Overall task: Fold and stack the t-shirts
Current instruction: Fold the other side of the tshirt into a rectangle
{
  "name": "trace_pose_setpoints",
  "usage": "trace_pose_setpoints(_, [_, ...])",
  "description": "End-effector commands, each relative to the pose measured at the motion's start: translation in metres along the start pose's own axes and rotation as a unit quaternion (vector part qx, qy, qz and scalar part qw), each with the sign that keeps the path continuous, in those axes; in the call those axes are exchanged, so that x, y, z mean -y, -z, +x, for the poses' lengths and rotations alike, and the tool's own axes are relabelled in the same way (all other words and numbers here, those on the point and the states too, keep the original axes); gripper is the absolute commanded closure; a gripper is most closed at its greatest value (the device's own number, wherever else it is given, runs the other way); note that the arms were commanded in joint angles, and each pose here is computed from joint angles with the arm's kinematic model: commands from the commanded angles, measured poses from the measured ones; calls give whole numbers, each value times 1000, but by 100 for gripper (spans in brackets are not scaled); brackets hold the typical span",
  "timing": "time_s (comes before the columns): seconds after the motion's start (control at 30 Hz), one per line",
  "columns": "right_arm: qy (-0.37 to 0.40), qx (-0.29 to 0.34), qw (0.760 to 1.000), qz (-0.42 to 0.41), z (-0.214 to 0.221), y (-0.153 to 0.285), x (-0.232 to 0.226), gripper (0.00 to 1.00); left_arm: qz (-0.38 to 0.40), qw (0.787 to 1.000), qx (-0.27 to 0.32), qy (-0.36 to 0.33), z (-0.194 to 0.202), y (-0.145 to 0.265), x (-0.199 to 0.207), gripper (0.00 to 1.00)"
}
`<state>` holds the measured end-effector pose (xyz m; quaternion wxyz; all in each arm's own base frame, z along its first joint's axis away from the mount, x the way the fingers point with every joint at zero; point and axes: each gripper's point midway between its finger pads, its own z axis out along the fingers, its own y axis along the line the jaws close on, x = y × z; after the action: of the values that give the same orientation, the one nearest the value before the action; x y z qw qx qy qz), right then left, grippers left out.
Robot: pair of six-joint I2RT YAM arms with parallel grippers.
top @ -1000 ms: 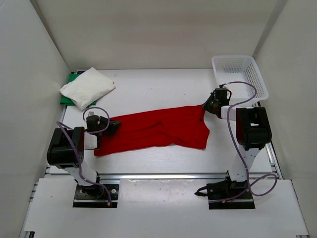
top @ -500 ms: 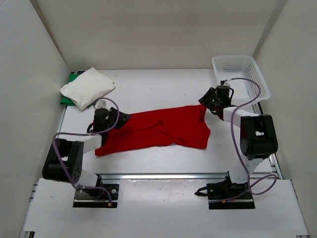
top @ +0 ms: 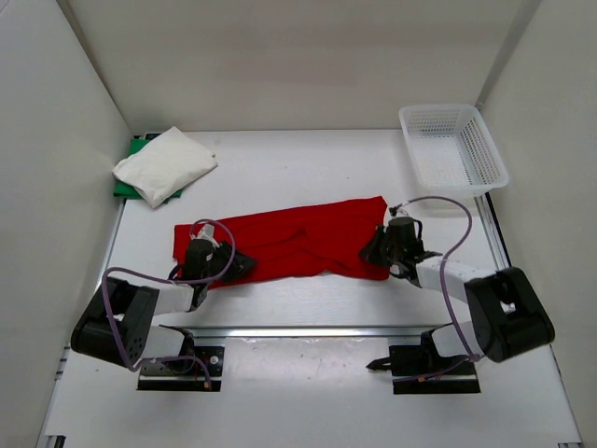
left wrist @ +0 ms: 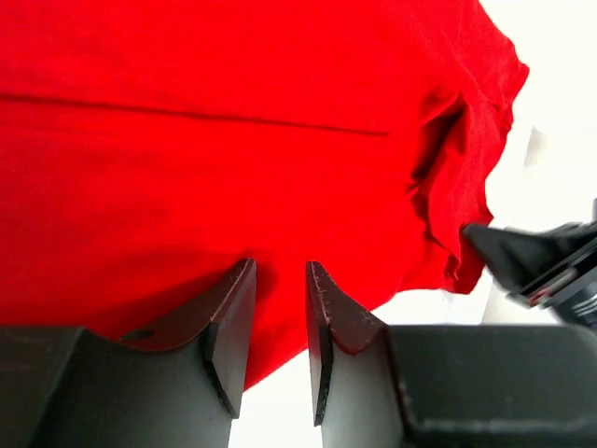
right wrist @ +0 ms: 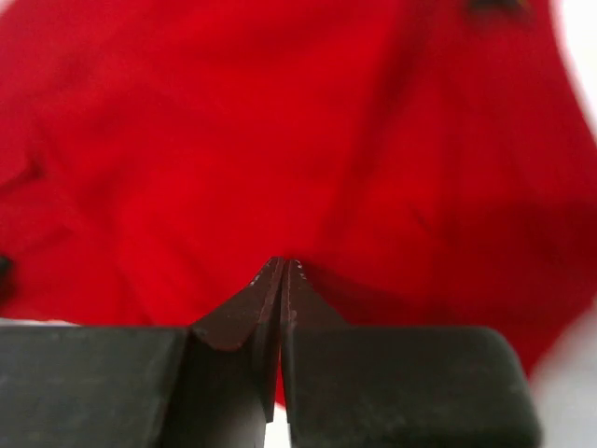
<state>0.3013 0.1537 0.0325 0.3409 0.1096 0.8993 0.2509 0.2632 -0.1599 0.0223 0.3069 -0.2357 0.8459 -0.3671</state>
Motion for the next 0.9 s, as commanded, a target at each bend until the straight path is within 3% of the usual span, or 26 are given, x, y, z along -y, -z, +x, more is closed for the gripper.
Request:
trace_pose_setpoints(0.0, [-15, 49, 999, 14, -9, 18, 14, 100, -6, 1000, -3, 10, 2, 10, -15, 60])
trace_pose_setpoints(0.27, [-69, 31, 995, 58, 15, 28, 67, 100, -51, 998, 37, -23, -11, 32, -46, 59])
trace_pose_setpoints(0.53, [-29, 68, 994, 82, -6, 42, 65, 100, -38, 994, 34, -95, -15, 31, -21, 58])
trace_pose_setpoints(0.73, [24, 102, 995, 6, -26, 49, 5, 89, 3, 989, 26, -146, -13, 31, 25, 54])
trace_pose_setpoints(0.8, [41, 95, 994, -42, -23, 43, -27, 93, 22, 985, 20, -170, -8, 28, 50, 51])
trace_pose_setpoints(0.87, [60, 63, 995, -39, -15, 22, -36, 98, 47, 977, -15, -206, 13, 23, 73, 50])
